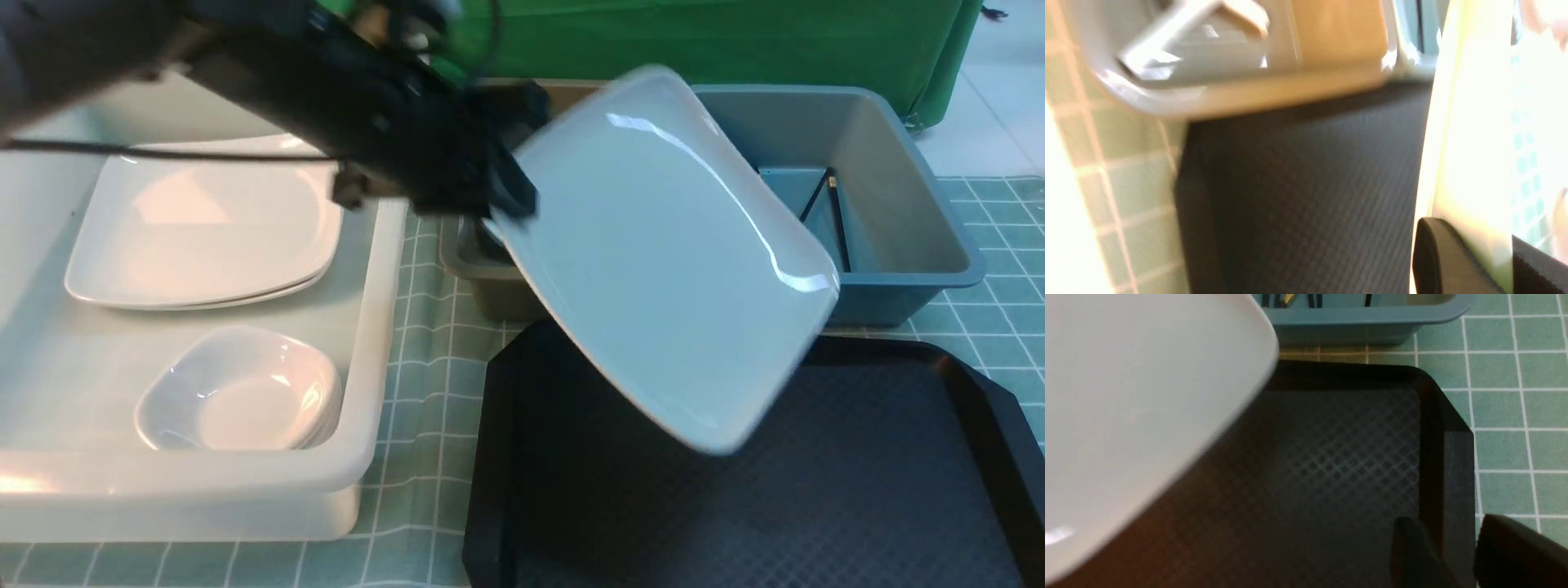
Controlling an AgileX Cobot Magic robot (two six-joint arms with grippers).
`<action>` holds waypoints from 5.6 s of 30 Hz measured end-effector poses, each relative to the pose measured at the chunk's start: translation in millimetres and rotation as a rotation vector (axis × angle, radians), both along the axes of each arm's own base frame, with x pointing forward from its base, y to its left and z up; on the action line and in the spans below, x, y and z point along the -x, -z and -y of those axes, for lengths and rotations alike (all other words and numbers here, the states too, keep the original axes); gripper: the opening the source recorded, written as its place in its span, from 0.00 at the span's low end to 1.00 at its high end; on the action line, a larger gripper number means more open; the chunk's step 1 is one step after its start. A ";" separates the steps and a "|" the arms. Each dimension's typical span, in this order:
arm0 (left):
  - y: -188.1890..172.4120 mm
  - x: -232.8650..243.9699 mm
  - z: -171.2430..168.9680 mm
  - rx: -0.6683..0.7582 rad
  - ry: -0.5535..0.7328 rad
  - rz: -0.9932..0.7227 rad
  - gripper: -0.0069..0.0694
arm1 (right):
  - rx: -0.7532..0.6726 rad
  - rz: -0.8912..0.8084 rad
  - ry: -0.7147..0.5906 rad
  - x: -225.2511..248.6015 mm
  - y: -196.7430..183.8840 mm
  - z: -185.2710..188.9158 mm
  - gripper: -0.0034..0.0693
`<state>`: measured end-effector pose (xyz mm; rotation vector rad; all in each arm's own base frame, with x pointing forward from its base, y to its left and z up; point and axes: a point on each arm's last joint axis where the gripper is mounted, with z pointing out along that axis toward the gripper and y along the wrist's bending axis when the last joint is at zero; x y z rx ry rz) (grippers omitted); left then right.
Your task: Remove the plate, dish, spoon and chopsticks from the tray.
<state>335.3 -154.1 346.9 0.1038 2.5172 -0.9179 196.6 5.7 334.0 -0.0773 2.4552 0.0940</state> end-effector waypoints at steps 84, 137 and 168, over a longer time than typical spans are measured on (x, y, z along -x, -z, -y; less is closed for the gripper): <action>-7.5 -44.2 -278.1 -0.171 -0.585 0.113 0.73 | -0.012 -0.172 -0.010 15.0 7.6 -1.4 0.41; 24.6 299.6 -129.4 -0.244 -0.265 0.872 0.10 | -0.019 1.205 -0.033 186.1 -28.3 -6.7 0.14; 125.1 281.7 -151.1 -0.396 -0.564 0.944 0.10 | -0.019 1.204 -0.033 185.9 -28.1 -6.7 0.18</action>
